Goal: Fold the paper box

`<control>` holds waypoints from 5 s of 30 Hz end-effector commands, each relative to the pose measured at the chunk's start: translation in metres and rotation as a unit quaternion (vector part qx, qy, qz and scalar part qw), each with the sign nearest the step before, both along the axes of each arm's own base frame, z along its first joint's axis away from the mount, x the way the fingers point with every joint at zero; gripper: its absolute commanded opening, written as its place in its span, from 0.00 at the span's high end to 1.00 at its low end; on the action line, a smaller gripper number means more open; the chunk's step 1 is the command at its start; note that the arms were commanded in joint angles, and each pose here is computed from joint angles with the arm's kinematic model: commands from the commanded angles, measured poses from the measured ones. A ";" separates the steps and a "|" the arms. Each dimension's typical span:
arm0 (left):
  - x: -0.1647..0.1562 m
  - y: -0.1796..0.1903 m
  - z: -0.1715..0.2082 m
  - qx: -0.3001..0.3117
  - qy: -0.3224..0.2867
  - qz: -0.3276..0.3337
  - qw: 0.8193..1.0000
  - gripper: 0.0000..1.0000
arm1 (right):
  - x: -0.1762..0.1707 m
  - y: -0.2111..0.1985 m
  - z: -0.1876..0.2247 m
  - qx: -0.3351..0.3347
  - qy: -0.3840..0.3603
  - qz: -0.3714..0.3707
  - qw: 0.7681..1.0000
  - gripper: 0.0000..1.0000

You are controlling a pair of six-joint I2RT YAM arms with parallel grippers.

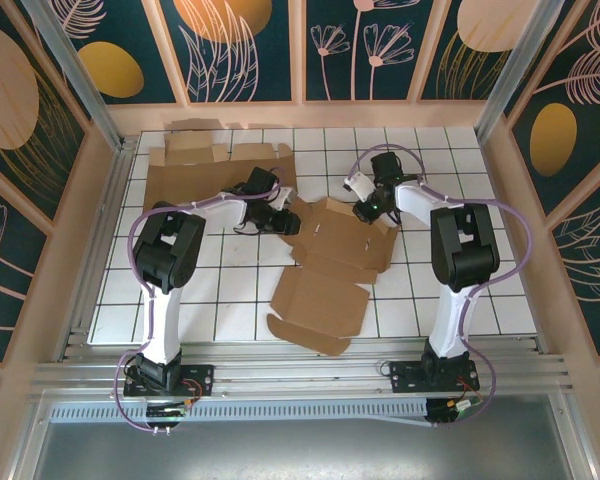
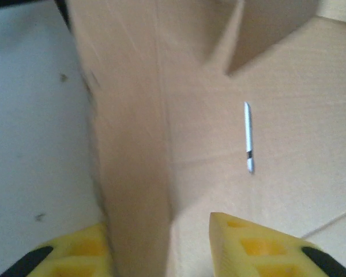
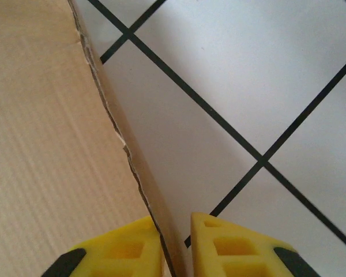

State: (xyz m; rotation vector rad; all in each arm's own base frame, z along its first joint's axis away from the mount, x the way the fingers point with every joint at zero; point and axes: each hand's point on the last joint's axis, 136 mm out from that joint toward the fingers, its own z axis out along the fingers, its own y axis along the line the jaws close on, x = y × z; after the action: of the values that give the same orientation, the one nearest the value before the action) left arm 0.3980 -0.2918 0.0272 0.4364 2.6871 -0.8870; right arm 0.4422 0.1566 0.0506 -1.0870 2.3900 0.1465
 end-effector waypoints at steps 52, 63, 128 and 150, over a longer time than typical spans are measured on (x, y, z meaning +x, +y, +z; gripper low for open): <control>0.108 -0.009 0.100 0.016 -0.317 -0.122 0.940 0.58 | -0.037 0.003 0.143 -0.377 -0.489 0.079 0.782 0.87; 0.085 -0.042 0.089 -0.095 -0.237 -0.183 0.949 0.68 | -0.039 0.007 0.130 -0.370 -0.476 0.083 0.793 0.86; 0.073 -0.051 0.100 -0.049 -0.267 -0.161 0.949 0.39 | -0.035 0.016 0.119 -0.358 -0.460 0.074 0.809 0.86; 0.149 -0.041 0.086 -0.157 -0.188 -0.085 0.966 0.40 | -0.046 0.023 0.143 -0.397 -0.540 0.092 0.737 0.86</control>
State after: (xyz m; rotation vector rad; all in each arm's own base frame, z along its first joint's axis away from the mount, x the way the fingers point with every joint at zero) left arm 0.5646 -0.3122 0.1271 0.7064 2.1056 -0.9467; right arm 0.4015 0.1706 0.1748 -1.2523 1.3451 -1.1464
